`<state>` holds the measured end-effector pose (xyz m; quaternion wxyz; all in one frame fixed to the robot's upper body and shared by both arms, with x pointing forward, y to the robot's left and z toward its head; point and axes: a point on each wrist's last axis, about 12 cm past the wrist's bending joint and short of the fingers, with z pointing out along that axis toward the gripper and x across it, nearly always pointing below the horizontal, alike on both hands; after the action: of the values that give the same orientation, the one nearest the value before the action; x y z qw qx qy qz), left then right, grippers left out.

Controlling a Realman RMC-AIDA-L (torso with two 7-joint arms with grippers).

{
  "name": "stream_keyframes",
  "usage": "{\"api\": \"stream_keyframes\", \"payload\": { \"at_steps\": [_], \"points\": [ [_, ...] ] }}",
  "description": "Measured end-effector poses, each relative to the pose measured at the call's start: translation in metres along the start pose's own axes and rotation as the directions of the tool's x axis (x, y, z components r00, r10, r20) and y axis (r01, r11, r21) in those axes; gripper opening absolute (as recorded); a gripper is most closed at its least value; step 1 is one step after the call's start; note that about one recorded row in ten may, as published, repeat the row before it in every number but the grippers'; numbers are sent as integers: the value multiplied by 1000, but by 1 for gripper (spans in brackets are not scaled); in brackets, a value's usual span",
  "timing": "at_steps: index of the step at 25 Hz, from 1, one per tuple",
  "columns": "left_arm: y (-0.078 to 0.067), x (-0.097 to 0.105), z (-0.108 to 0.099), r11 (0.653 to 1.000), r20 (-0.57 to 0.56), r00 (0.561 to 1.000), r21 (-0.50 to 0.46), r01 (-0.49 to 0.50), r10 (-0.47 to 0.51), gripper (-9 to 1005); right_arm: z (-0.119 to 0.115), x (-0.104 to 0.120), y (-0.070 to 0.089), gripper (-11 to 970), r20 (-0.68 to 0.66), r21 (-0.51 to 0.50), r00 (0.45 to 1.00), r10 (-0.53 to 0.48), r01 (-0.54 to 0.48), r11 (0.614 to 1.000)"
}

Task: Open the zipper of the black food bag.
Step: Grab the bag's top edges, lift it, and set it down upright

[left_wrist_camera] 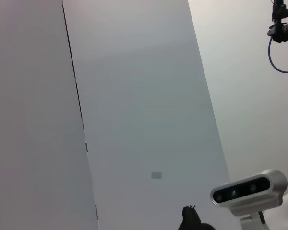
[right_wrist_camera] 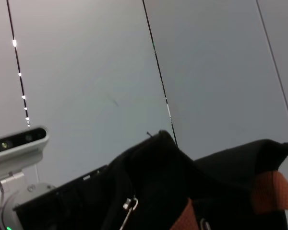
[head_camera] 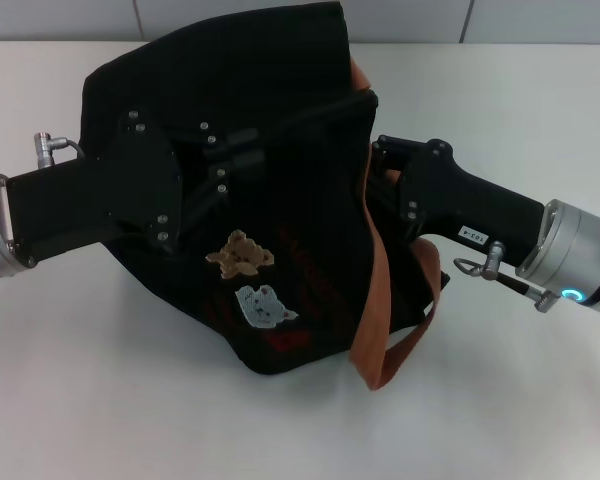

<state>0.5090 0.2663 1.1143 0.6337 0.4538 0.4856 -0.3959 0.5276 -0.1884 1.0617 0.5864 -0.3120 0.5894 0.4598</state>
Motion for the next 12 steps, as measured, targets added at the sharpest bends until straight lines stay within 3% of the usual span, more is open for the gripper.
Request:
{"api": "stream_keyframes", "payload": {
  "at_steps": [12],
  "points": [
    [-1,1,2,1000,-1,1000,12,3,-3,92,11,-1,-6,241,-26,19,999,-26,27,999]
  ]
}}
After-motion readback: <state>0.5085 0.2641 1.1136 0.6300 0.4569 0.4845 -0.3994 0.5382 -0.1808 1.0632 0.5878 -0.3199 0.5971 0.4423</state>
